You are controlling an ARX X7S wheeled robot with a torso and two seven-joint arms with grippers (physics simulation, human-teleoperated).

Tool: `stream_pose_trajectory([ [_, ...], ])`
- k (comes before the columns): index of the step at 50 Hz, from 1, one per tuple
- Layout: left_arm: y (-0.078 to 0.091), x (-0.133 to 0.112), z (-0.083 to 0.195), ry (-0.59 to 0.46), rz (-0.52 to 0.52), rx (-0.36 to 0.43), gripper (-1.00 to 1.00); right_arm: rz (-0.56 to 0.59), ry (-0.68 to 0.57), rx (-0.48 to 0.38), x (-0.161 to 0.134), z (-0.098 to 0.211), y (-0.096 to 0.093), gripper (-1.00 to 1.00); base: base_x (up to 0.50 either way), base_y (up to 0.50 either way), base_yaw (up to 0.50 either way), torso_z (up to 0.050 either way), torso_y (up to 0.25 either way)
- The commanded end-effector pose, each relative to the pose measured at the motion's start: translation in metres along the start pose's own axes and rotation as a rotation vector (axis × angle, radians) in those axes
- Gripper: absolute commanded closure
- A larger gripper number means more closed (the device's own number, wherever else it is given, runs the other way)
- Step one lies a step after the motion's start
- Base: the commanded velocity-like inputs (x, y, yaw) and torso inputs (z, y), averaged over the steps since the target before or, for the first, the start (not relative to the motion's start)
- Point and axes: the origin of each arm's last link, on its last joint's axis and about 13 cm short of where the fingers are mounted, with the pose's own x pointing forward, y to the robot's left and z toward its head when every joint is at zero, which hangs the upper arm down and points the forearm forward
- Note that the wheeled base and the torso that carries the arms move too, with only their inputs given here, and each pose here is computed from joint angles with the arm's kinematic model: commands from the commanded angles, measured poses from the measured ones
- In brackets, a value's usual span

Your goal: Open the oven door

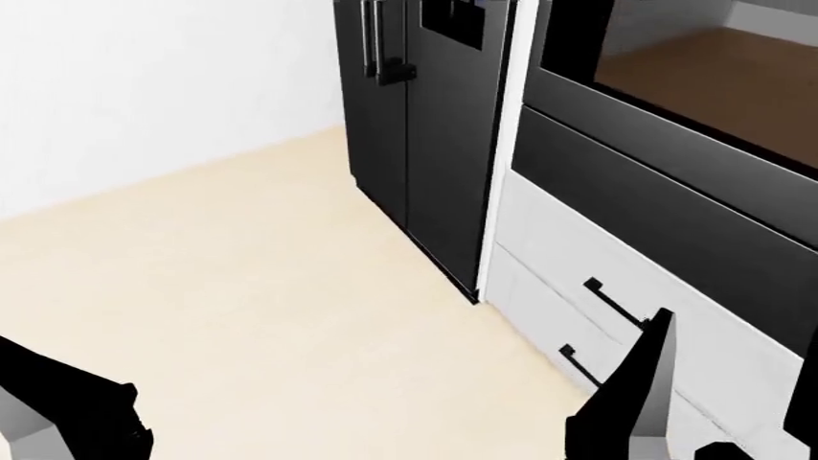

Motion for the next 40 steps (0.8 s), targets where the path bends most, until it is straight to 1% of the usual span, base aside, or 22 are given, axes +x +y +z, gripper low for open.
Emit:
stream_pose_trajectory([
  [1, -0.0003, 0.0001, -0.0001, 0.001, 0.000, 0.000, -1.00, 0.000, 0.002, 0.002, -0.0001, 0.0000, 0.0000, -1.00, 0.19, -0.56, 0.00, 0.000, 0.000],
  [14, -0.0001, -0.0001, 0.0002, 0.003, 0.000, -0.002, -1.00, -0.002, 0.007, 0.007, 0.0013, -0.0005, -0.0003, -1.00, 0.29, -0.47, 0.00, 0.000, 0.000],
  [40, -0.0008, -0.0008, 0.0001, 0.006, -0.002, -0.004, -1.00, -0.002, 0.009, 0.008, 0.0010, -0.0008, -0.0004, -1.00, 0.42, -0.28, 0.00, 0.000, 0.000],
])
